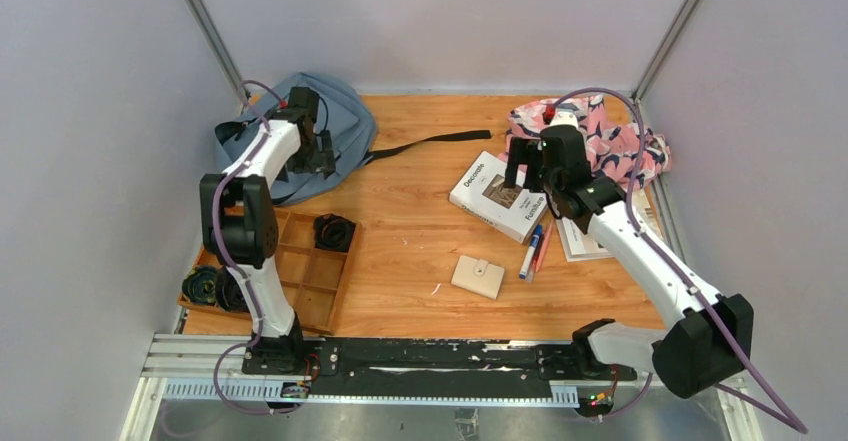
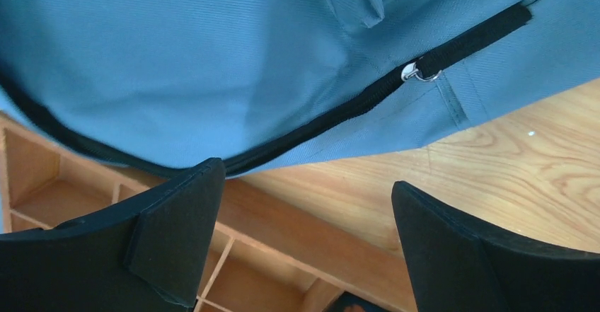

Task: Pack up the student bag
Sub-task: Move the student bag to the corner of the board.

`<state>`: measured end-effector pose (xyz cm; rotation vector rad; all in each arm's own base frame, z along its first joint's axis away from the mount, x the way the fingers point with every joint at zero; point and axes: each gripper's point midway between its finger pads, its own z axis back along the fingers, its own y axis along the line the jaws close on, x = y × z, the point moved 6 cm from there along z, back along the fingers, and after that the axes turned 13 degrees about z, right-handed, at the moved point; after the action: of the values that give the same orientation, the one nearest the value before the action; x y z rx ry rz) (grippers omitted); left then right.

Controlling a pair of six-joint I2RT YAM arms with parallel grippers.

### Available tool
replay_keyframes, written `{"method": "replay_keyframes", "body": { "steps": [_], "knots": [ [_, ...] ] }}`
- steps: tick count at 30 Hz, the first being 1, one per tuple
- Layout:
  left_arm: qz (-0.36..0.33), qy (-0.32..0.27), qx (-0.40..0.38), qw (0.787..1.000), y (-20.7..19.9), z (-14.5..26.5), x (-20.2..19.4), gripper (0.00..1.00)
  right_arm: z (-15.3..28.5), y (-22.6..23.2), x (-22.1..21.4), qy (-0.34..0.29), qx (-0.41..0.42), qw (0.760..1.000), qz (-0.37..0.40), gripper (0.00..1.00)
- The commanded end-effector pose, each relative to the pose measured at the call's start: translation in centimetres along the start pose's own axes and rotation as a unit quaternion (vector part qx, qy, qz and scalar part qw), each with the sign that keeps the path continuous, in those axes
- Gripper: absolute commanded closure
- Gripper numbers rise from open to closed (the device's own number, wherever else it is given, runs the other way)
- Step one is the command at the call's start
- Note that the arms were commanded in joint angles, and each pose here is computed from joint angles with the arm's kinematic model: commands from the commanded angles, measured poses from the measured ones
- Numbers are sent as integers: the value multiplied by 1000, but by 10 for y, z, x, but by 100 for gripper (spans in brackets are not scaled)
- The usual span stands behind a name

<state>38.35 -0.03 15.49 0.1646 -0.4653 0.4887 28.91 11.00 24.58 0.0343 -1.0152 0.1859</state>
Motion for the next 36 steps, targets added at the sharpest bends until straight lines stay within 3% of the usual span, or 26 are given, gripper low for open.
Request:
{"method": "replay_keyframes", "body": {
  "steps": [1,9,12,20,22,25,26,27,36],
  "knots": [
    [-43,17,-9,999,-9,-13,3,2,-6,6,5,9,20,1000,-2,1],
    [-85,62,-13,994,-19,-51,-7,1,-19,15,-3,37,45,998,-13,0],
    [-88,83,-31,992,-25,-60,-15,9,-24,17,-3,48,44,998,-26,1],
    [-71,92,-77,990,-42,-74,-17,56,-29,17,7,45,24,997,-55,4],
    [-69,92,-98,988,-49,-74,-15,63,-30,15,10,43,15,997,-63,5],
    [-72,80,-115,987,-56,-70,-4,85,-28,17,17,40,17,996,-77,8],
    [-72,79,-126,986,-60,-67,-2,97,-27,19,20,38,22,996,-81,9],
    [-70,80,-141,984,-64,-65,0,100,-25,21,23,35,24,996,-83,10],
    [-78,64,-239,966,-101,-27,1,100,-5,16,47,-16,-12,994,-110,17]
  ]
}}
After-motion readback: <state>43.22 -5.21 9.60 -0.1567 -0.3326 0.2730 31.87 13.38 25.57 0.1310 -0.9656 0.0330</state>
